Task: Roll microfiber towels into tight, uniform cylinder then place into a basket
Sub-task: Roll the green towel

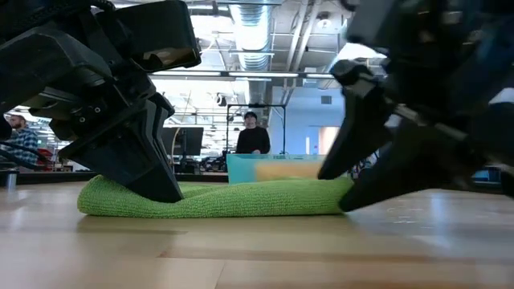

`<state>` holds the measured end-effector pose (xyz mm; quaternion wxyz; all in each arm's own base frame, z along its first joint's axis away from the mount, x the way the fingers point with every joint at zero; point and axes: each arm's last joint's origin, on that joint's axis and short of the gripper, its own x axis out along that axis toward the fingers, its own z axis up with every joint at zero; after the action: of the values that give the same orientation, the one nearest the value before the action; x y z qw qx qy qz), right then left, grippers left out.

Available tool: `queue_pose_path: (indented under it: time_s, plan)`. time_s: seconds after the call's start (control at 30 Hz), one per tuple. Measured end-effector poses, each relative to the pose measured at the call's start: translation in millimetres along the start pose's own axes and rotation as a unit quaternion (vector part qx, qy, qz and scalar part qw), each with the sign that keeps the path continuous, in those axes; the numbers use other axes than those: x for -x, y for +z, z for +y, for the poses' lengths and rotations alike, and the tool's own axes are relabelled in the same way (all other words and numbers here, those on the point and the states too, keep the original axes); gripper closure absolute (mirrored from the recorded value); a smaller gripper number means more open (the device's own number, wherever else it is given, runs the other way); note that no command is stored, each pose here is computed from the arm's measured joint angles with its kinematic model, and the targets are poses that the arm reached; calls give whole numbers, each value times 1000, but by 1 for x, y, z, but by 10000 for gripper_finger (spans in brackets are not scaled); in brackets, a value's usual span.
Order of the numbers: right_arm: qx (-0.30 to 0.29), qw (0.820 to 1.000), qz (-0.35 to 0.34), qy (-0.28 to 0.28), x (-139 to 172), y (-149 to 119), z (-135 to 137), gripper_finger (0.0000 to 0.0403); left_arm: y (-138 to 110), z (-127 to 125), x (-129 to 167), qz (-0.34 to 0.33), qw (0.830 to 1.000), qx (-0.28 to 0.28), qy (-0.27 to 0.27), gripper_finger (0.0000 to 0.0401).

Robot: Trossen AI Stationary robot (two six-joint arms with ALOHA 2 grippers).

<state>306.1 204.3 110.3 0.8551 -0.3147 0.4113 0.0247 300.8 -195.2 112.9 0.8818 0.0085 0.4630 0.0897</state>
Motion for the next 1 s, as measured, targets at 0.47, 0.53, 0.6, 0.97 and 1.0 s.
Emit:
queue_pose_path:
  time_s: [0.47,0.53,0.6,0.97,1.0]
  plan:
    - [-134,985,40,101,-20,-6,-25,265,0,0,0,-1,1000,-23,1,401]
    - [-131,986,43,94,-18,-6,-25,272,0,0,0,-2,1000,-23,1,401]
    - [-130,986,44,94,-16,-6,-26,271,0,0,0,-1,1000,-23,1,401]
    - [-90,988,68,102,16,8,-44,158,0,0,0,5,1000,-15,-6,401]
    - [-97,987,76,101,19,9,-45,155,0,0,0,5,1000,-11,-7,401]
